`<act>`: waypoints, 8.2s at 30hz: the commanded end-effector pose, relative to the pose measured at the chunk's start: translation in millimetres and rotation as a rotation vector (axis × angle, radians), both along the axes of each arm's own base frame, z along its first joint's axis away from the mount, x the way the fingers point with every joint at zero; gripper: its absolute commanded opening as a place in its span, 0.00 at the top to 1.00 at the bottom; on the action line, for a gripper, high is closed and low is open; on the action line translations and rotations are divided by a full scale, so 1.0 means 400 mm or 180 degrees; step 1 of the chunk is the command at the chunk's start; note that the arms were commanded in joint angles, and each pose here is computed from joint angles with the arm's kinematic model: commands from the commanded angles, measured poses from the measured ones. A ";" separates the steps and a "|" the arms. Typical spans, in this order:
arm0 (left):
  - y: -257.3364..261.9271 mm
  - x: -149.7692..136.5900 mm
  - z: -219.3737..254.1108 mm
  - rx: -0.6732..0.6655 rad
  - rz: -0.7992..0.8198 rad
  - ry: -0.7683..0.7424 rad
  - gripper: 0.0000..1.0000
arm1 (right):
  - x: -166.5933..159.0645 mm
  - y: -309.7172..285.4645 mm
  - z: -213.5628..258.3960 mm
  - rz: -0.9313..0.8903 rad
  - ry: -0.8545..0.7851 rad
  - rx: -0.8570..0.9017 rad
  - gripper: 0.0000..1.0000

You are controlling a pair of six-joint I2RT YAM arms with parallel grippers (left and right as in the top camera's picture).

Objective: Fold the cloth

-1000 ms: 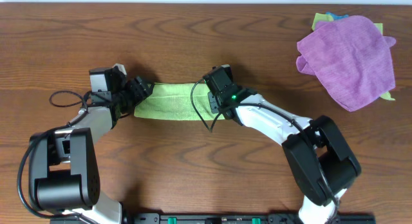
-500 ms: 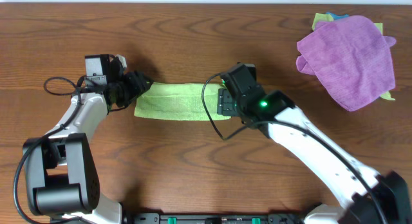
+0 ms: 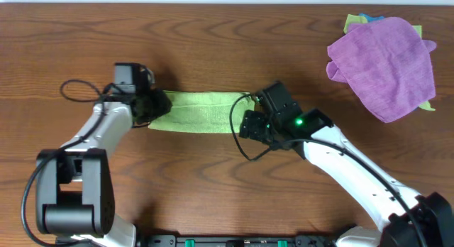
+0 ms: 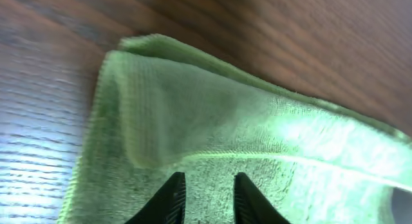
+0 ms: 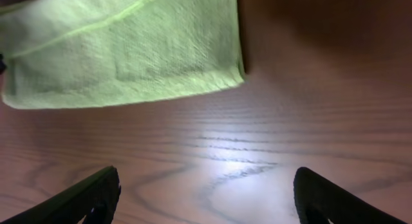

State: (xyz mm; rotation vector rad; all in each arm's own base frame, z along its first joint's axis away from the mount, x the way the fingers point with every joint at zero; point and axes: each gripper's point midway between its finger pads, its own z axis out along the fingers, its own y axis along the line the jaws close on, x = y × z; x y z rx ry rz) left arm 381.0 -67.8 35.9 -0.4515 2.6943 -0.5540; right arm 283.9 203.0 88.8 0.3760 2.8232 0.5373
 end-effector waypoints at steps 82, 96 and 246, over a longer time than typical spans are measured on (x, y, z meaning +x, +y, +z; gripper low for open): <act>0.049 0.004 -0.070 0.0585 -0.0005 0.0234 0.94 | 0.166 0.375 0.064 0.1150 -0.1216 0.0966 0.99; 0.178 0.050 0.084 0.0622 0.0336 -0.0143 0.94 | 0.186 0.429 0.104 0.1238 -0.1431 0.0876 0.99; 0.119 -0.170 -0.074 -0.1001 0.1587 0.0184 0.05 | -0.175 -0.270 0.353 0.0581 -0.1759 -0.0270 0.01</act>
